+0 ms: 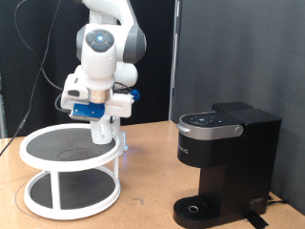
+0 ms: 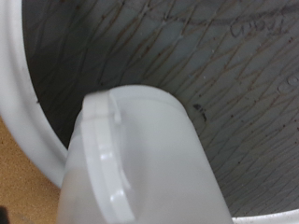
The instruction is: Make a cup of coffee with the keurig machine
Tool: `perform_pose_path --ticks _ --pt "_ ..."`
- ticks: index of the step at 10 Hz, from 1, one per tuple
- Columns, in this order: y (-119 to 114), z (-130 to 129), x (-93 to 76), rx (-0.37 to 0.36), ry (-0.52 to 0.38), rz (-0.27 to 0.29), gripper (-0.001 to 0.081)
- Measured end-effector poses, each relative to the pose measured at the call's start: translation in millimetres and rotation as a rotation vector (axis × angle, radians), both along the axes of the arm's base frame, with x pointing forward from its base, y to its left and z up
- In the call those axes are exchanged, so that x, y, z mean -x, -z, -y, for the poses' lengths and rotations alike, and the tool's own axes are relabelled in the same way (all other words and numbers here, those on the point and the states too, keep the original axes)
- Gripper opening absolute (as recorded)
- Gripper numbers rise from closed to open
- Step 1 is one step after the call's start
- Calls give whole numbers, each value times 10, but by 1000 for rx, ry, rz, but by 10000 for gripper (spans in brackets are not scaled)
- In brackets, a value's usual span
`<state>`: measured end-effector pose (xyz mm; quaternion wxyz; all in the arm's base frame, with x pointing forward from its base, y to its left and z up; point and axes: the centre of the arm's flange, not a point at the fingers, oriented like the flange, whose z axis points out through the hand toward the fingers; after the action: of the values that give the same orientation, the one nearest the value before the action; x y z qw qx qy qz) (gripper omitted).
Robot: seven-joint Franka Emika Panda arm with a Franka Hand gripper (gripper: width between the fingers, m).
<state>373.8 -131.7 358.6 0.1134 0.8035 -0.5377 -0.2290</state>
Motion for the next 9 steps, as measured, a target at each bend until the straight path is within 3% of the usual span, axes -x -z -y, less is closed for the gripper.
perform_pose_path --ticks 7,8,9 --pt "180 -2 -35 4 2 -12 734" --pt "183 -3 -36 4 4 -12 633" --pt "185 -5 -36 7 12 -13 633"
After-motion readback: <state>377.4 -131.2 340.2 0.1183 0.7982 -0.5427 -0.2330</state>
